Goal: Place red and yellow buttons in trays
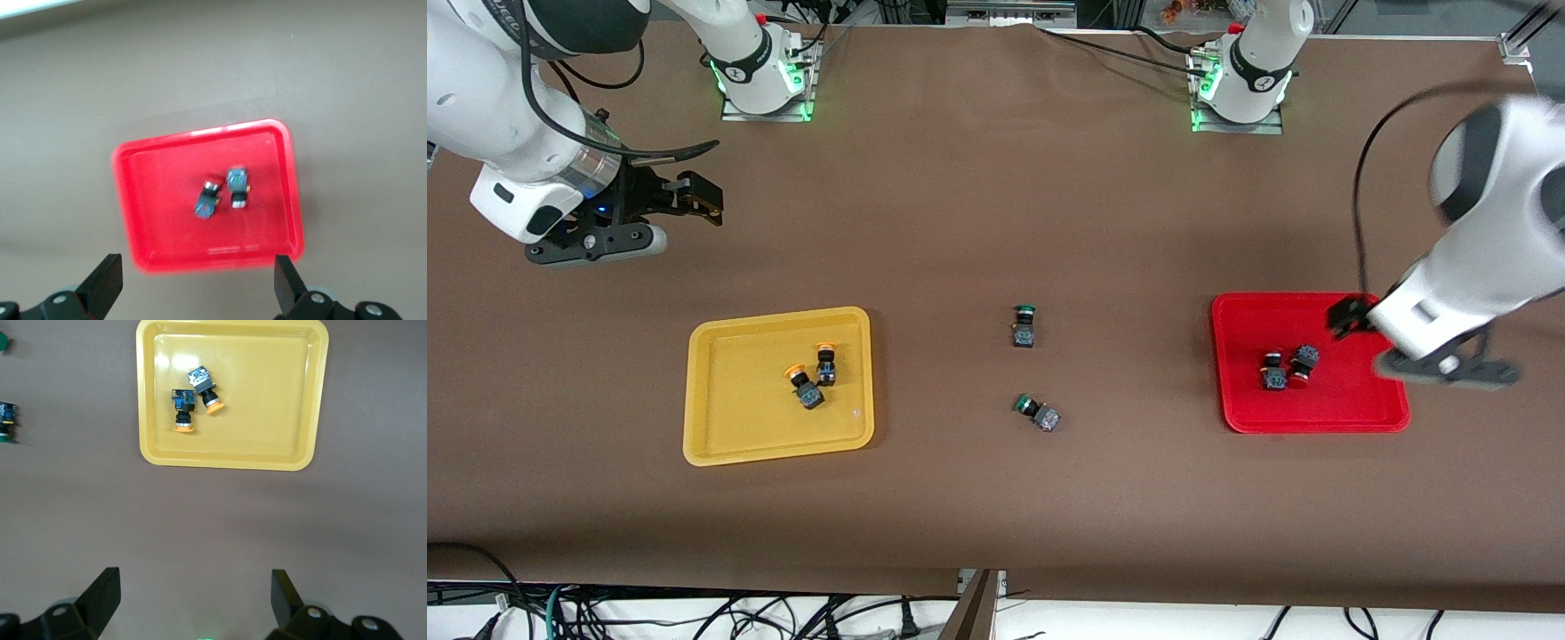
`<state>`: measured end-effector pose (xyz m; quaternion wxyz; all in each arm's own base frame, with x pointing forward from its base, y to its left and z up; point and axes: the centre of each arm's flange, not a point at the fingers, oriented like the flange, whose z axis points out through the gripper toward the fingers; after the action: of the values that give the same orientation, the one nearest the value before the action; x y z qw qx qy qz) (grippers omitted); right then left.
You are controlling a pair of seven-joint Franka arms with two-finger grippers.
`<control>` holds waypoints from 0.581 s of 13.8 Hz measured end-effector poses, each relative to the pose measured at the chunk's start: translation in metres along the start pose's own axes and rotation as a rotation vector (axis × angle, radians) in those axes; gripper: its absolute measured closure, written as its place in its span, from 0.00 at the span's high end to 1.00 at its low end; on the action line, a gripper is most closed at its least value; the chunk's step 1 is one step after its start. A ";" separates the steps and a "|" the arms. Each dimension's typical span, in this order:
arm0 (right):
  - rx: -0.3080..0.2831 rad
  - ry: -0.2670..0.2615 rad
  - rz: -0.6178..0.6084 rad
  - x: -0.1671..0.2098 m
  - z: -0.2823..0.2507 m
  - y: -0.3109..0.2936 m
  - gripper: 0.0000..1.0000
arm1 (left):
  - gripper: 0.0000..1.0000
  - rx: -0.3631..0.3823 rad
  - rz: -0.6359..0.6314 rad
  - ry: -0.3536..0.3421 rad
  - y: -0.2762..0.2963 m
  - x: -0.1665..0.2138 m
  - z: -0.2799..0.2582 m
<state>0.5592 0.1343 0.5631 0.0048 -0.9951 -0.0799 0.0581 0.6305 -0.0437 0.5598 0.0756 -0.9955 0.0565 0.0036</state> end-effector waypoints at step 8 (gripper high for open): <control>-0.042 0.022 -0.019 0.000 -0.008 -0.005 1.00 | 1.00 -0.121 -0.112 0.091 -0.032 -0.057 -0.090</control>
<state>0.5588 0.1395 0.5711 -0.0147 -0.9948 -0.0903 0.0455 0.5777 -0.0192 0.6545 0.0130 -0.9990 0.0037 -0.0427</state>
